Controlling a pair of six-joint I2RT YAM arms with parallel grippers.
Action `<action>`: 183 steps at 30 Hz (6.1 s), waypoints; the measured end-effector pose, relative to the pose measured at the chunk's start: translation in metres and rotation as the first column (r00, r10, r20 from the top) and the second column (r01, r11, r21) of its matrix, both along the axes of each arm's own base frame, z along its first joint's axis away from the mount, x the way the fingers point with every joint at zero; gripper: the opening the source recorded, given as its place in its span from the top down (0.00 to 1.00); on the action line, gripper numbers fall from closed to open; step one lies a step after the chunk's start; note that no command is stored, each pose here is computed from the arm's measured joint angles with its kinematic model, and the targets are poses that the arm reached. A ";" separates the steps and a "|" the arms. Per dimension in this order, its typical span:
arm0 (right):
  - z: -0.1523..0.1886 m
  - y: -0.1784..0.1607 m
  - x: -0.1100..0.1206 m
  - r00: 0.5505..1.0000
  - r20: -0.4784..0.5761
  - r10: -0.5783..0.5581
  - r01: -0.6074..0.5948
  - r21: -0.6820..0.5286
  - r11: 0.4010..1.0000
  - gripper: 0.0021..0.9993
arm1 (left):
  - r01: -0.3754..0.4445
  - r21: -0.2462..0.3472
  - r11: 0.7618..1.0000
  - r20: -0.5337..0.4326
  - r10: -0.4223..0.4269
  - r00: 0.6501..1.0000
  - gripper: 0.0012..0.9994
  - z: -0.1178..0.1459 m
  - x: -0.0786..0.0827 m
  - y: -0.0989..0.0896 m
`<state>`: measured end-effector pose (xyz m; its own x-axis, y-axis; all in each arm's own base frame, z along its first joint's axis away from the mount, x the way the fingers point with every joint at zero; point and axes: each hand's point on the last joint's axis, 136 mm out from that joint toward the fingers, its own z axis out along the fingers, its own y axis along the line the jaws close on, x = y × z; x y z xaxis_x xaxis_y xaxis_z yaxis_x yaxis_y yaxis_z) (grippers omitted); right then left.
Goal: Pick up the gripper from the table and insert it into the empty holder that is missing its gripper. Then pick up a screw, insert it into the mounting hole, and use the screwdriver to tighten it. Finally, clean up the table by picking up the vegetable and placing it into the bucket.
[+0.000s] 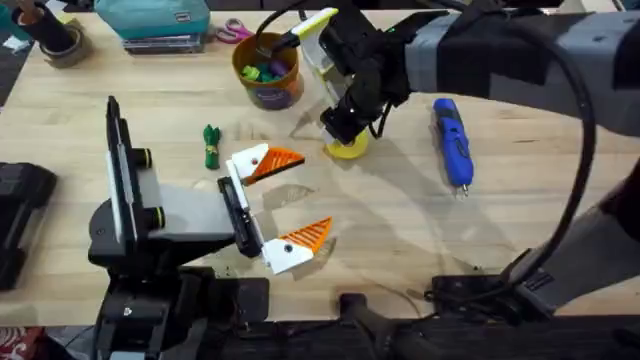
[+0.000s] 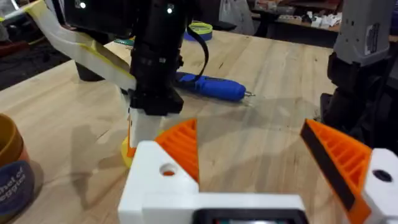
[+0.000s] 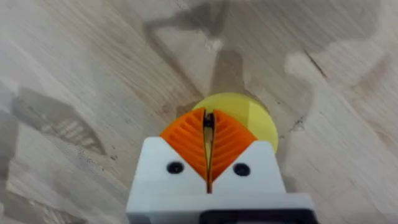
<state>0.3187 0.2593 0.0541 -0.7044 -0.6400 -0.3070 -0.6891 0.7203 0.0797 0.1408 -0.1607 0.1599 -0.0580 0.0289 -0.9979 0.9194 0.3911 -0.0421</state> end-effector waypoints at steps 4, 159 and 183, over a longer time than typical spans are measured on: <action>0.000 0.000 0.000 1.000 0.000 0.000 0.000 0.000 1.000 1.00 | 0.000 0.000 1.000 0.000 0.000 1.000 0.01 0.000 0.000 0.000; 0.206 0.098 -0.138 0.712 0.250 0.656 -0.679 0.008 0.734 1.00 | 0.000 0.000 1.000 0.000 0.000 1.000 0.01 0.000 0.000 0.000; 0.195 0.108 -0.134 0.712 0.238 0.660 -0.682 0.010 0.732 1.00 | 0.000 0.000 1.000 0.000 0.000 1.000 0.01 0.000 0.000 0.000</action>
